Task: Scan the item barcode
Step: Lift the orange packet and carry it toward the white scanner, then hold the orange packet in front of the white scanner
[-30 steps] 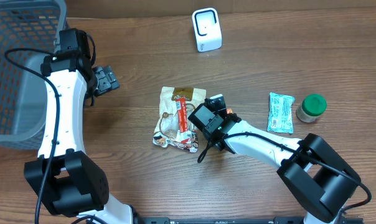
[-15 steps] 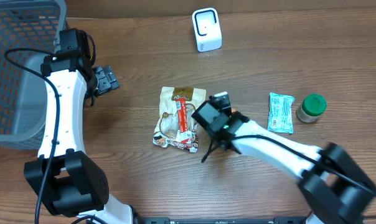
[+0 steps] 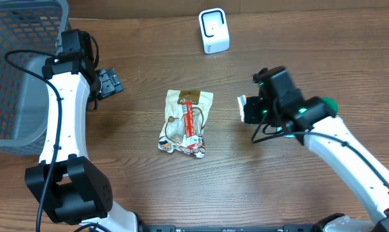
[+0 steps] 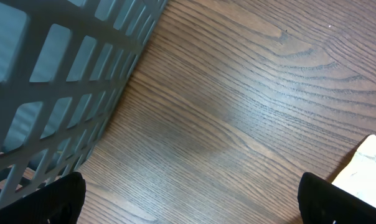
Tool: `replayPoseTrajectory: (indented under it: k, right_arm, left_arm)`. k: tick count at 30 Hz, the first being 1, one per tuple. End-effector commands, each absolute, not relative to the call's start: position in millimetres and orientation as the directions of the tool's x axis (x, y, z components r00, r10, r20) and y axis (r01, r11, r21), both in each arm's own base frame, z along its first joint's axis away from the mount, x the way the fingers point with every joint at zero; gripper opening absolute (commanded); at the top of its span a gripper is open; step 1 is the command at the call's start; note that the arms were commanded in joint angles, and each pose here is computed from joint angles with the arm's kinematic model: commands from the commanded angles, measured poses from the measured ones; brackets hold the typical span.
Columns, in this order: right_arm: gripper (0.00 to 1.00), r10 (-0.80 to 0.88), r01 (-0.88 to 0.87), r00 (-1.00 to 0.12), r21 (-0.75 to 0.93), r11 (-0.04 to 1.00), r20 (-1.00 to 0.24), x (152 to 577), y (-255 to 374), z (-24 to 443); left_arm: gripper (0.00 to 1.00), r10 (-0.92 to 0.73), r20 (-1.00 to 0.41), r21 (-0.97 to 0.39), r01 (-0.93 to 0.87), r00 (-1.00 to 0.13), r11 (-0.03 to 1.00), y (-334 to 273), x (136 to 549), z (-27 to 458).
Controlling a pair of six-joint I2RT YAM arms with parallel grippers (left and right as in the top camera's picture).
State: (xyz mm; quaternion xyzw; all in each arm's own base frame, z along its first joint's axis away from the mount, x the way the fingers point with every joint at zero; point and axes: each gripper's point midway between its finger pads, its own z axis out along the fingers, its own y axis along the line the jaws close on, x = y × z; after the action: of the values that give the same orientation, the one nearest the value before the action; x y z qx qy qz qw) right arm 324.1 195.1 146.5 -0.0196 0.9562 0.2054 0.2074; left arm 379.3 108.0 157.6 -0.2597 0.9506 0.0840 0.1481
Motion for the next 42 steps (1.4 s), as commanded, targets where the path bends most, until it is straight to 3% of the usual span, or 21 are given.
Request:
replayPoseTrajectory:
  k: [1, 8, 18, 25, 33, 42]
  right_arm:
    - [0.04, 0.005, -0.21, -0.937, 0.575, 0.791, -0.35, 312.3, 212.7, 166.8]
    - [0.03, 0.018, -0.23, -0.926, 0.603, 0.764, -0.376, 320.8, 213.3, 184.0]
    - [0.04, 0.08, -0.222, -0.908, 0.633, 0.741, -0.412, 348.4, 223.8, 291.3]
    - [0.03, 0.086, -0.293, -0.867, 0.643, 0.708, -0.49, 390.0, 239.0, 344.4]
    - [0.03, 0.116, -0.31, -0.859, 0.686, 0.659, -0.499, 429.9, 259.7, 333.3]
    - [0.03, 0.156, -0.385, -0.787, 0.674, 0.631, -0.596, 503.9, 280.1, 299.1]
  left_arm:
    - [1.0, -0.445, -0.36, 0.072, -0.5, -0.82, 0.863, 105.1, 382.2, 172.3]
    - [1.0, -0.445, -0.36, 0.072, -0.5, -0.82, 0.863, 105.1, 382.2, 172.3]
    - [1.0, -0.445, -0.36, 0.072, -0.5, -0.82, 0.863, 105.1, 382.2, 172.3]
    - [1.0, -0.445, -0.36, 0.072, -0.5, -0.82, 0.863, 105.1, 382.2, 172.3]
    - [1.0, -0.445, -0.36, 0.072, -0.5, -0.82, 0.863, 105.1, 382.2, 172.3]
    - [1.0, -0.445, -0.36, 0.072, -0.5, -0.82, 0.863, 105.1, 382.2, 172.3]
